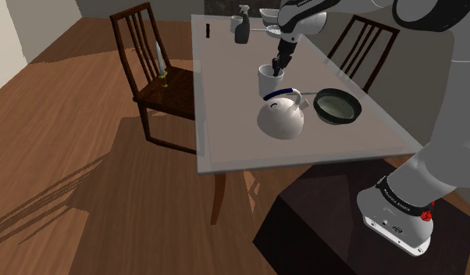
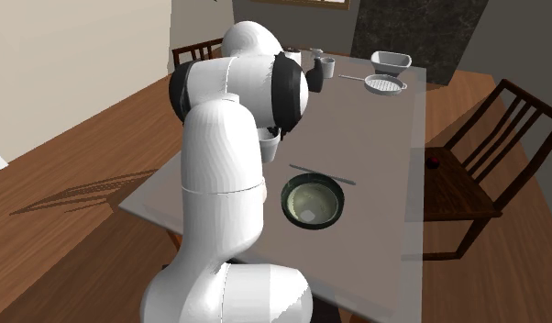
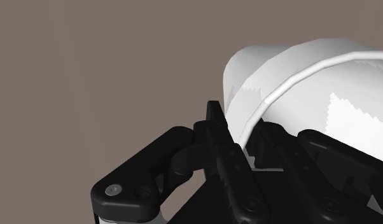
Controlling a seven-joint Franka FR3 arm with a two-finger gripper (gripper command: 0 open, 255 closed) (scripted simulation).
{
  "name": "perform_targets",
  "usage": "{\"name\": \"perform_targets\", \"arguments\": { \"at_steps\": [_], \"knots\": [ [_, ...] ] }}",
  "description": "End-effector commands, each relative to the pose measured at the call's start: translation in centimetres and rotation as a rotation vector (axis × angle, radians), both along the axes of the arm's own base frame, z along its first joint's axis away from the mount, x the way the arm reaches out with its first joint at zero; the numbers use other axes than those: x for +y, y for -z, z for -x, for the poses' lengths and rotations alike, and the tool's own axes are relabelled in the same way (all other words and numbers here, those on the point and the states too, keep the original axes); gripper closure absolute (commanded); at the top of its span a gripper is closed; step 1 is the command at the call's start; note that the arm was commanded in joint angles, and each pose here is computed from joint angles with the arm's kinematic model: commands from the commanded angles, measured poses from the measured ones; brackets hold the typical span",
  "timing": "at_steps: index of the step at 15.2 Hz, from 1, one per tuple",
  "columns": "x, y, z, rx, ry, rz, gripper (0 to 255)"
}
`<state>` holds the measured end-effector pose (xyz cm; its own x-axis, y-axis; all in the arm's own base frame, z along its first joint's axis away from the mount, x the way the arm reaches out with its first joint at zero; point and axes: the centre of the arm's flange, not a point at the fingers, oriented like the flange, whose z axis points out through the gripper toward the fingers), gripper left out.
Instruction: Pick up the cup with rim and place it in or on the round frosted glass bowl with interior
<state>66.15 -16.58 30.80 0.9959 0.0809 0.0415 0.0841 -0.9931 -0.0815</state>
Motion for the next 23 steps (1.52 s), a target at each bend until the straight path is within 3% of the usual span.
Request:
{"name": "perform_targets", "arguments": {
  "at_steps": [1,23],
  "knots": [
    [0.0,0.1,0.0,0.002,0.0,0.0,255],
    [0.0,-11.5,0.0,0.002,0.0,0.0,255]
  ]
}}
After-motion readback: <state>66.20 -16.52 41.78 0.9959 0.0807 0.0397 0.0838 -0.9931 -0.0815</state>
